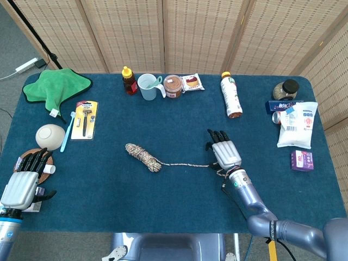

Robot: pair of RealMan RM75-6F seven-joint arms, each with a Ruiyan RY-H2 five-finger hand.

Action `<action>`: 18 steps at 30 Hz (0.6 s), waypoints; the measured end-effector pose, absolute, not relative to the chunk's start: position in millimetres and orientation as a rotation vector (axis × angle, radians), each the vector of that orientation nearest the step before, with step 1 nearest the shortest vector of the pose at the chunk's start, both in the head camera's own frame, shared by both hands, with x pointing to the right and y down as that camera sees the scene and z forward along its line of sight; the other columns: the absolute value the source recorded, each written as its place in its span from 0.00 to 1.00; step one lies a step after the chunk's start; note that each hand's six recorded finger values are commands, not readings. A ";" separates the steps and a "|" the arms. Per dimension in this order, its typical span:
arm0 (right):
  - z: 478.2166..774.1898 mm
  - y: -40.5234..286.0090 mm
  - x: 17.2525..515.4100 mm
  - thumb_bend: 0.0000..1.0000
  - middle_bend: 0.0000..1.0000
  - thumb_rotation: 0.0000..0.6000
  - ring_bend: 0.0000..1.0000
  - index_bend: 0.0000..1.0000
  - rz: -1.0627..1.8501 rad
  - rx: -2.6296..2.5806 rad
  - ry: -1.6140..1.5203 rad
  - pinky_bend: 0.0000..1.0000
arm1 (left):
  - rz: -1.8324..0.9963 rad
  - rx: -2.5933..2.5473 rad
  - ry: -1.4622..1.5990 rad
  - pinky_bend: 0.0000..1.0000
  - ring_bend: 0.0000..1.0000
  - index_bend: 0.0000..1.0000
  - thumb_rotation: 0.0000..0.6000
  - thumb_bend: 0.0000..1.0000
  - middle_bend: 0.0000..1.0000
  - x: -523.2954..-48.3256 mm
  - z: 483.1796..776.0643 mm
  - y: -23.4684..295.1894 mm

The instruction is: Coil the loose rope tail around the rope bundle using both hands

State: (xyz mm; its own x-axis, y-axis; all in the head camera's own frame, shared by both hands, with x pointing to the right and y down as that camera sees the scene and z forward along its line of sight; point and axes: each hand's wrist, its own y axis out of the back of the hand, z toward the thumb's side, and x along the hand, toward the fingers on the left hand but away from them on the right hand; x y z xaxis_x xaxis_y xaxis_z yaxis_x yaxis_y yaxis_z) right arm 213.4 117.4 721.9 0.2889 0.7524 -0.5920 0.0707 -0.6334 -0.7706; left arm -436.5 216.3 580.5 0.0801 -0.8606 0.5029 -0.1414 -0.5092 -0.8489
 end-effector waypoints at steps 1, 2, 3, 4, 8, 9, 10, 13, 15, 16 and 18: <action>722.6 117.7 214.5 0.27 0.00 1.00 0.00 0.41 1.384 -1.926 -0.732 0.00 | -1.479 -1.740 0.995 0.00 0.00 0.00 1.00 0.11 0.00 -436.4 580.5 216.4; 723.3 118.1 215.3 0.27 0.00 1.00 0.00 0.42 1.386 -1.925 -0.730 0.00 | -1.479 -1.740 0.994 0.00 0.00 0.00 1.00 0.11 0.00 -436.2 580.6 216.5; 724.0 118.6 216.1 0.27 0.00 1.00 0.00 0.43 1.389 -1.926 -0.728 0.00 | -1.479 -1.741 0.993 0.00 0.00 0.00 1.00 0.11 0.00 -436.0 580.7 216.6; 724.8 119.4 217.1 0.27 0.00 1.00 0.00 0.43 1.392 -1.926 -0.726 0.00 | -1.479 -1.742 0.992 0.00 0.00 0.00 1.00 0.11 0.00 -435.8 580.8 216.8; 728.2 122.5 221.0 0.28 0.00 1.00 0.00 0.45 1.403 -1.925 -0.713 0.00 | -1.478 -1.744 0.986 0.00 0.00 0.00 1.00 0.11 0.00 -435.3 581.3 217.2; 729.1 123.5 221.8 0.29 0.00 1.00 0.00 0.45 1.406 -1.926 -0.711 0.00 | -1.479 -1.746 0.986 0.00 0.00 0.00 1.00 0.11 0.00 -435.1 581.5 217.4; 730.3 124.7 223.0 0.29 0.00 1.00 0.00 0.45 1.411 -1.926 -0.705 0.00 | -1.479 -1.748 0.985 0.00 0.00 0.00 1.00 0.11 0.00 -435.1 581.6 217.5; 733.0 127.2 224.8 0.30 0.00 1.00 0.00 0.47 1.419 -1.932 -0.698 0.00 | -1.478 -1.747 0.985 0.00 0.00 0.00 1.00 0.11 0.00 -435.0 581.6 217.3; 734.3 127.5 225.9 0.30 0.00 1.00 0.00 0.48 1.424 -1.933 -0.698 0.00 | -1.478 -1.748 0.984 0.00 0.00 0.00 1.00 0.11 0.00 -434.9 581.6 217.5; 735.4 127.6 226.7 0.30 0.00 1.00 0.00 0.48 1.427 -1.932 -0.697 0.00 | -1.479 -1.748 0.984 0.00 0.00 0.00 1.00 0.11 0.00 -434.9 581.7 217.6; 737.1 128.1 227.0 0.31 0.00 1.00 0.00 0.48 1.432 -1.938 -0.698 0.00 | -1.480 -1.748 0.985 0.00 0.00 0.00 1.00 0.11 0.00 -435.0 581.9 217.5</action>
State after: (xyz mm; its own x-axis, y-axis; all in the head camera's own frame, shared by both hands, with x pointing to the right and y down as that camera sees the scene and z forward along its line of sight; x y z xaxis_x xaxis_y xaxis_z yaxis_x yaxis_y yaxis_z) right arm 227.0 128.1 737.1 0.2718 0.7261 -0.6316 0.0507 -0.6662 -0.7440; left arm -435.0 217.5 581.9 0.0863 -0.8564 0.5090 -0.1389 -0.5163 -0.8451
